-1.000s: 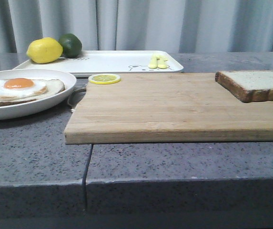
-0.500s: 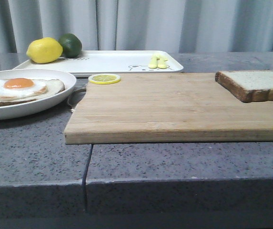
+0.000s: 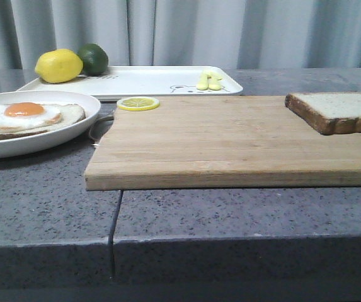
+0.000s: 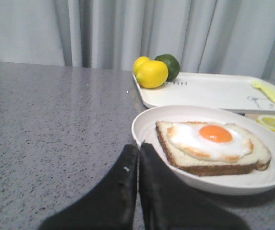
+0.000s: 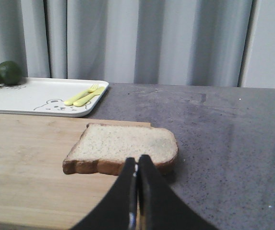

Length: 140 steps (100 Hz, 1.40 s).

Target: Place bread and move sandwich to tray

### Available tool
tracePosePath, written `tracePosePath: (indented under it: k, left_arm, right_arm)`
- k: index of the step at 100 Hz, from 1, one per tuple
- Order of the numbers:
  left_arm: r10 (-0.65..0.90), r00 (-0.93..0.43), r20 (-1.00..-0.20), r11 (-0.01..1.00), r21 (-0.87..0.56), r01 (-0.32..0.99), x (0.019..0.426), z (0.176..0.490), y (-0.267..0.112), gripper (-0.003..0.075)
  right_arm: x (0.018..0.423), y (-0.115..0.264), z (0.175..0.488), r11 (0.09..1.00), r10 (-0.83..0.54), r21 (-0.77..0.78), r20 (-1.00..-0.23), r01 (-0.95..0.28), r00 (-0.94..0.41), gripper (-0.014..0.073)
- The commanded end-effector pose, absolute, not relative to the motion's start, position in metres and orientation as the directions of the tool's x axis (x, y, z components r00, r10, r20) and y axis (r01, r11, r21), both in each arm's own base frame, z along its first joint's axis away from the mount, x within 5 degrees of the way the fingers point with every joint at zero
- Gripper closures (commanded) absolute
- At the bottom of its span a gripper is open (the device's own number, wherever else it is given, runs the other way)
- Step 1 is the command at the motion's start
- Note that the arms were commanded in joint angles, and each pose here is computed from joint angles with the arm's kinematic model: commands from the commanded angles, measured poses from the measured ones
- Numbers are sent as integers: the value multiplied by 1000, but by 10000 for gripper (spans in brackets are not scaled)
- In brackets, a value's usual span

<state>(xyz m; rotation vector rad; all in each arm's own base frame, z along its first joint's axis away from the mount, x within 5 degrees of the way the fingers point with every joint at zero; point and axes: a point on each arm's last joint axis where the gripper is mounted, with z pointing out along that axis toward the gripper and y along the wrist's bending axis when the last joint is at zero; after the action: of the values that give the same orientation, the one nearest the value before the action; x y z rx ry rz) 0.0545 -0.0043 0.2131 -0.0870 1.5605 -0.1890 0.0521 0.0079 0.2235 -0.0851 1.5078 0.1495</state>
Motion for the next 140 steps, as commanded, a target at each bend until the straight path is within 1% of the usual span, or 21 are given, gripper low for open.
tracePosePath:
  k: [1,15,30,44,57,67,82,96,113,120,123,127,132,133,140]
  left_arm:
    - [-241,155,-958,969,-229,93,45,248,-3,739]
    - [-249,68,-966,964,-240,115,42,275,-7,739]
    - [-240,-53,-969,961,-245,130,44,310,-11,739]
    - [-156,-199,-968,972,-186,146,54,338,-15,739]
    - [-109,-343,-933,971,-174,165,68,355,-19,739]
    - [-132,-389,-912,962,-213,174,80,361,-22,739]
    - [-202,-444,-873,932,-311,187,93,360,-28,739]
    - [-221,-472,-853,920,-343,189,97,358,-30,739]
    - [-220,-485,-847,918,-348,192,97,357,-31,739]
    - [-217,-491,-844,918,-348,192,96,357,-31,732]
    - [-217,-491,-844,918,-348,192,96,357,-31,720]
    - [-217,-492,-843,918,-348,192,96,356,-31,685]
    - [-216,-494,-842,918,-348,192,96,356,-31,611]
    - [-216,-494,-842,918,-348,192,96,356,-31,611]
    - [-216,-494,-842,918,-348,192,96,356,-31,467]
  right_arm:
    - [43,6,259,988,53,30,-986,-149,157,712]
    - [43,7,286,988,42,30,-996,-149,83,712]
    - [52,8,314,989,23,30,-999,-148,-48,712]
    - [68,11,336,989,2,30,-983,-146,-184,712]
    - [81,13,354,989,-10,29,-965,-145,-261,712]
    - [91,14,360,989,-9,30,-965,-145,-261,712]
    - [98,15,361,989,-7,30,-969,-144,-248,712]
    - [98,15,360,989,-8,30,-967,-144,-255,712]
    - [97,15,358,989,-11,30,-961,-144,-275,704]
    - [97,15,357,989,-13,30,-959,-144,-283,653]
    - [97,15,357,989,-13,30,-959,-144,-283,610]
    - [97,15,357,989,-13,30,-959,-144,-283,557]
    - [97,15,358,989,-12,30,-959,-144,-282,471]
    - [97,15,358,989,-12,30,-959,-144,-282,445]
    - [97,15,358,989,-12,30,-960,-144,-280,315]
